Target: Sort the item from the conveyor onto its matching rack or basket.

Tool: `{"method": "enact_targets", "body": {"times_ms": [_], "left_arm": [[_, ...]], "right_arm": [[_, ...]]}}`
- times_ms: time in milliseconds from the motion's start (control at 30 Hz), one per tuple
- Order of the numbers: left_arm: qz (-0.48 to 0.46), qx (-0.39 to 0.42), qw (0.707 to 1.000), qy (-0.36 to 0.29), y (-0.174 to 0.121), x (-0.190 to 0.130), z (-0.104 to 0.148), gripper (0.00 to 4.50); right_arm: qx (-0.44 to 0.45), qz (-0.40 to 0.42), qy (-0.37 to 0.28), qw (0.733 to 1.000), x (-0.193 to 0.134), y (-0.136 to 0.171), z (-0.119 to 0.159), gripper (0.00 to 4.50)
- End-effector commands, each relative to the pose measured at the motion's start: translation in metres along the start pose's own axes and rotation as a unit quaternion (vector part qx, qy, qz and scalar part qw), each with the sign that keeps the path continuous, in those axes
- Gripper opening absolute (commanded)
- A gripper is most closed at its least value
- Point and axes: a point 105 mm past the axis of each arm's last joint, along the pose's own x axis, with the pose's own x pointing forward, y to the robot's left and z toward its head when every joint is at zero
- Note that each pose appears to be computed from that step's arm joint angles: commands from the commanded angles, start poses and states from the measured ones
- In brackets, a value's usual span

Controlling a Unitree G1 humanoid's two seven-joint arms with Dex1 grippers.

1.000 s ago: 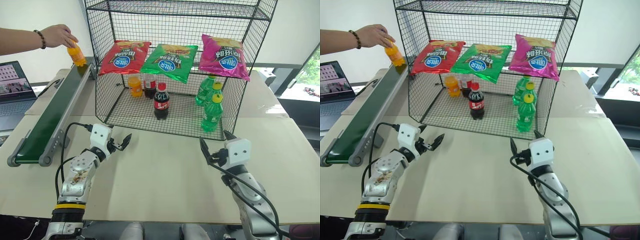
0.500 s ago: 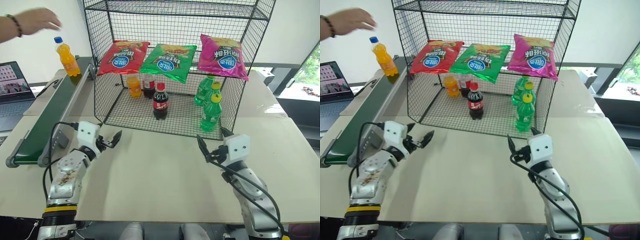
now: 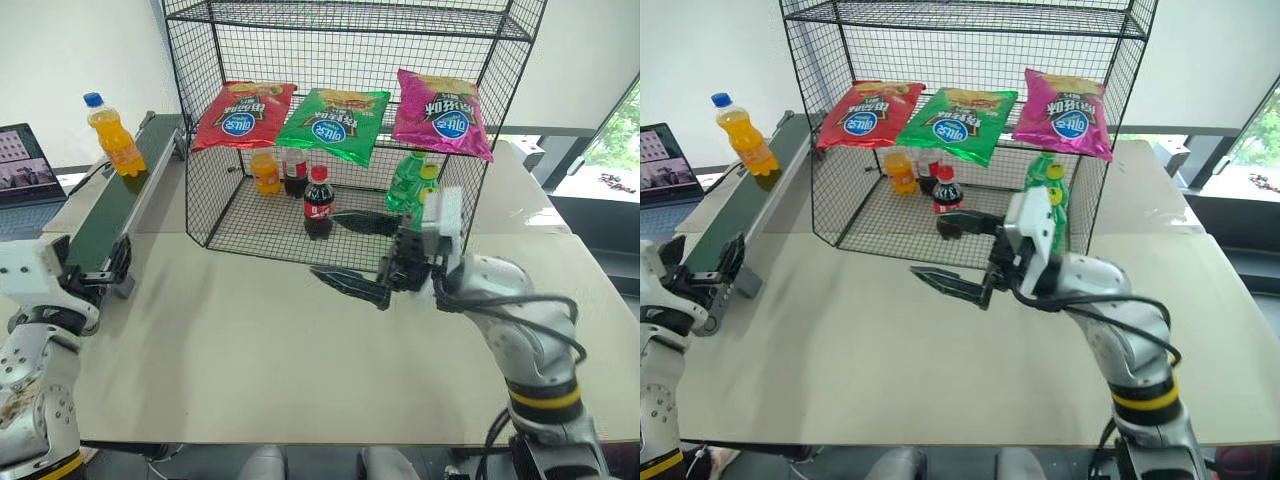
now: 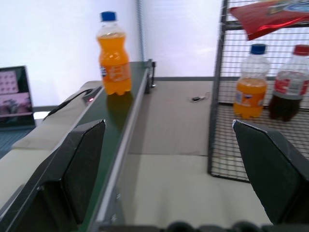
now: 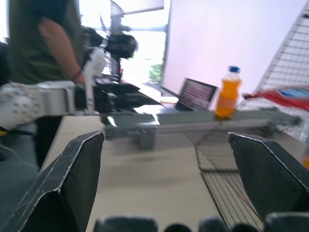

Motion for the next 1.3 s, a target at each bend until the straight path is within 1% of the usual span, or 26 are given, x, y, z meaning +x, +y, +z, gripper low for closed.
{"method": "enact_targets", "body": {"times_ms": [33, 133, 333, 567, 1000, 1300], "left_arm": [[0.042, 0.006, 0.999, -0.017, 0.029, -0.003, 0.012, 4.47], [0.043, -0.001, 0.999, -0.01, 0.041, -0.001, 0.011, 4.47], [0.066, -0.009, 0.998, -0.006, 0.061, -0.001, 0.008, 4.47], [0.045, -0.023, 0.999, 0.009, 0.061, 0.009, -0.001, 4.47], [0.045, -0.018, 0.999, 0.005, 0.07, 0.021, 0.004, 4.47], [0.04, 0.001, 0.999, -0.005, 0.077, 0.033, 0.015, 4.47]], "right_arm": [[-0.011, 0.053, -0.034, 0.998, 0.013, 0.003, 0.015, 4.5], [-0.022, 0.092, -0.052, 0.994, 0.027, 0.008, 0.025, 4.5], [-0.026, 0.103, -0.064, 0.992, 0.034, 0.007, 0.032, 4.5], [-0.033, 0.1, -0.067, 0.992, 0.035, 0.006, 0.032, 4.5], [-0.035, 0.097, -0.071, 0.992, 0.036, 0.005, 0.038, 4.5], [-0.033, 0.096, -0.073, 0.992, 0.036, 0.008, 0.039, 4.5]]}}
